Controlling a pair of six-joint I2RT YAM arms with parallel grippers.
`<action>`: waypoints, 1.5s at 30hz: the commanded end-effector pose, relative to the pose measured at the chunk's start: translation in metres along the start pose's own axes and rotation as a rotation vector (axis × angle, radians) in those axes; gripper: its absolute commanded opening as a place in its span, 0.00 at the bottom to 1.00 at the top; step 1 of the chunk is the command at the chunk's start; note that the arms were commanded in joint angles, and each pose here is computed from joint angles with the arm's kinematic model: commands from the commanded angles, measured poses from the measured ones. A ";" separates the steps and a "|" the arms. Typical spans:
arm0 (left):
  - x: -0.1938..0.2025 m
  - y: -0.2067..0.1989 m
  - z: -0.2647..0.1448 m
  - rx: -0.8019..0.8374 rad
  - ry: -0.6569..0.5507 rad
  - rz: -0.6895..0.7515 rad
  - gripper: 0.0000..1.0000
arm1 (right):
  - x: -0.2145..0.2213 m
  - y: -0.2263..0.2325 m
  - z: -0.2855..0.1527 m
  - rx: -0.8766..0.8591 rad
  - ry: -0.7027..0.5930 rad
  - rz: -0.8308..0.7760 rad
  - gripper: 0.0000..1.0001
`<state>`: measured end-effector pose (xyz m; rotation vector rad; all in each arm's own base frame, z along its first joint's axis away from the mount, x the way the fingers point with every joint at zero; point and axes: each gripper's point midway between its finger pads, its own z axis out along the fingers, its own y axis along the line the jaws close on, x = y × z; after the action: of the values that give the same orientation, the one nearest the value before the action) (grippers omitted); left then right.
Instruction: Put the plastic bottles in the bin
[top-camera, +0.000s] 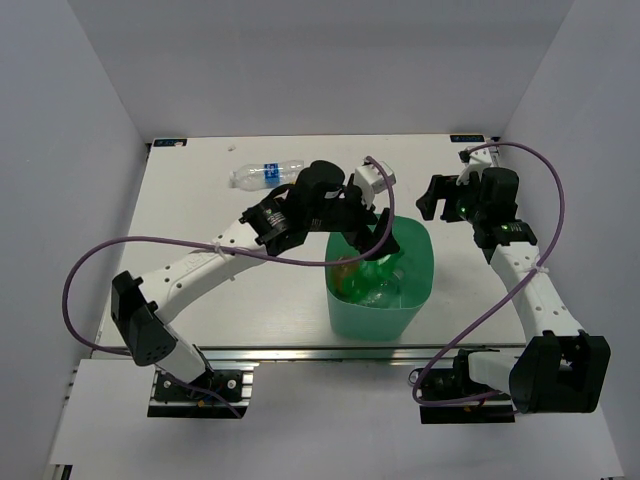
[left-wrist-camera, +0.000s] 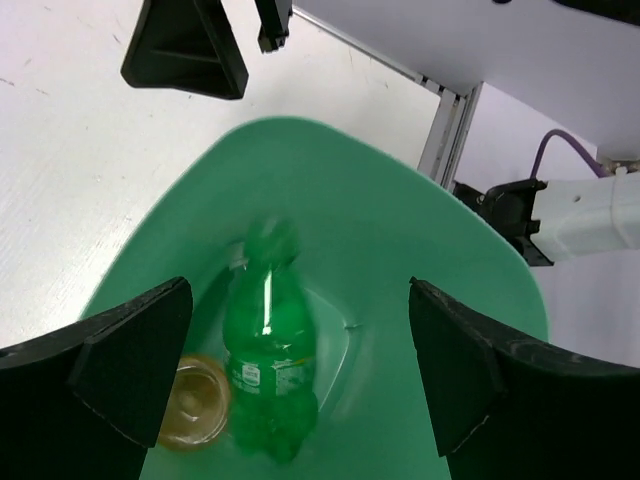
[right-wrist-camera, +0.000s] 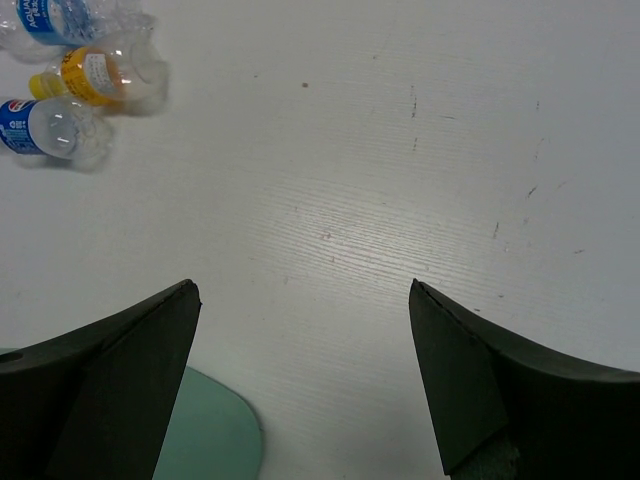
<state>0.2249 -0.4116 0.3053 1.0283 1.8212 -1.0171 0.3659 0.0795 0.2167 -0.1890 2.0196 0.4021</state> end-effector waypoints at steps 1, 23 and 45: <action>-0.040 -0.011 -0.025 -0.012 -0.125 0.043 0.98 | -0.019 -0.003 -0.001 0.021 -0.037 -0.015 0.89; 0.003 0.276 -0.164 -1.215 -0.460 -0.745 0.98 | -0.026 -0.021 0.006 0.118 -0.038 0.023 0.89; 0.183 0.369 -0.105 -1.311 -0.411 -1.402 0.98 | -0.029 -0.037 0.010 0.202 0.001 0.051 0.89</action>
<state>0.4595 -0.1328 0.0865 -1.2345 2.1109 -0.2703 0.3935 0.0485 0.2153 -0.0239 2.0900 0.2239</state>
